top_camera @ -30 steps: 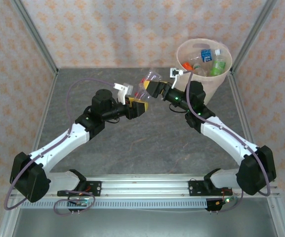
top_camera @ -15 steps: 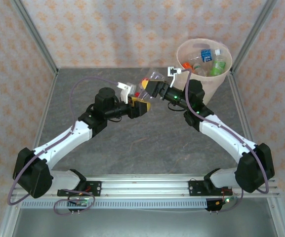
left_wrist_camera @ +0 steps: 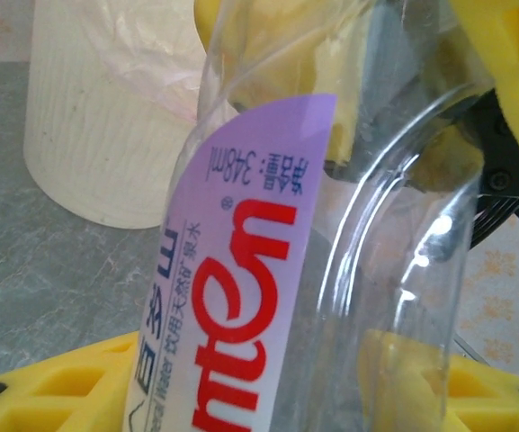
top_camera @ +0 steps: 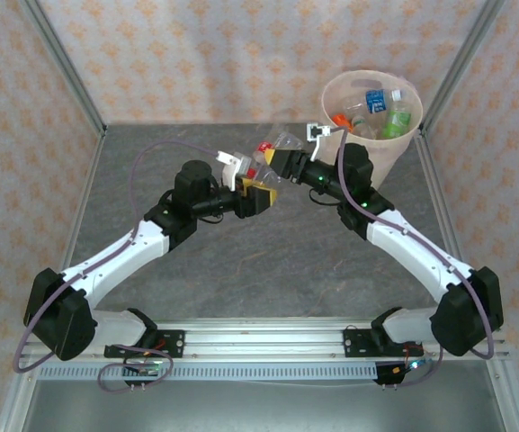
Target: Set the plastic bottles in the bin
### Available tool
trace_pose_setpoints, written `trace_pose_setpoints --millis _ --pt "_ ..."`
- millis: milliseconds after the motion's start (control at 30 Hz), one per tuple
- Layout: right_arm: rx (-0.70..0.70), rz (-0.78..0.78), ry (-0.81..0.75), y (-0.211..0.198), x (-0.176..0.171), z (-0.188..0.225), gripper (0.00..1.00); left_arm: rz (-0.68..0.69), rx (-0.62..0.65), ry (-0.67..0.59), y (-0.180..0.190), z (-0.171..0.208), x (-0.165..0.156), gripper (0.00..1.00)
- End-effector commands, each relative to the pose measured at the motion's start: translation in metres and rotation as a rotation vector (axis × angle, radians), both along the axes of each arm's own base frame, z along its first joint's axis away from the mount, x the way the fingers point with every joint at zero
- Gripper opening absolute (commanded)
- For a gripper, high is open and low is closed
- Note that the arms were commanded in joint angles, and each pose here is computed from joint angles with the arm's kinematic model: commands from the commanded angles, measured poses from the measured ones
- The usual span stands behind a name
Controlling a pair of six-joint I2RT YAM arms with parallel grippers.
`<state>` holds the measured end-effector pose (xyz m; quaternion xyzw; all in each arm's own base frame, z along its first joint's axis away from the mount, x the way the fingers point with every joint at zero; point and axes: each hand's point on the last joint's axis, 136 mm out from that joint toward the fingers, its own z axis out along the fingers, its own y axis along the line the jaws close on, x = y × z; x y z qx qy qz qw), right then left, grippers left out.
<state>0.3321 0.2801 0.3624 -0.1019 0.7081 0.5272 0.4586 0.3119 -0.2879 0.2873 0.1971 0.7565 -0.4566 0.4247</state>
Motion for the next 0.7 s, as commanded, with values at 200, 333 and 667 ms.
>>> trace_pose_setpoints --millis 200,333,667 --pt "-0.143 -0.153 -0.175 -0.032 -0.006 0.059 0.48 0.057 -0.05 -0.132 0.019 0.025 -0.011 1.0" --pt "-0.188 -0.303 -0.209 -0.065 0.008 0.083 0.48 0.135 -0.018 -0.14 0.031 0.021 -0.008 1.0" --pt "-0.3 -0.89 -0.258 -0.206 0.073 0.13 0.48 0.344 0.085 -0.094 0.063 -0.002 0.011 1.0"
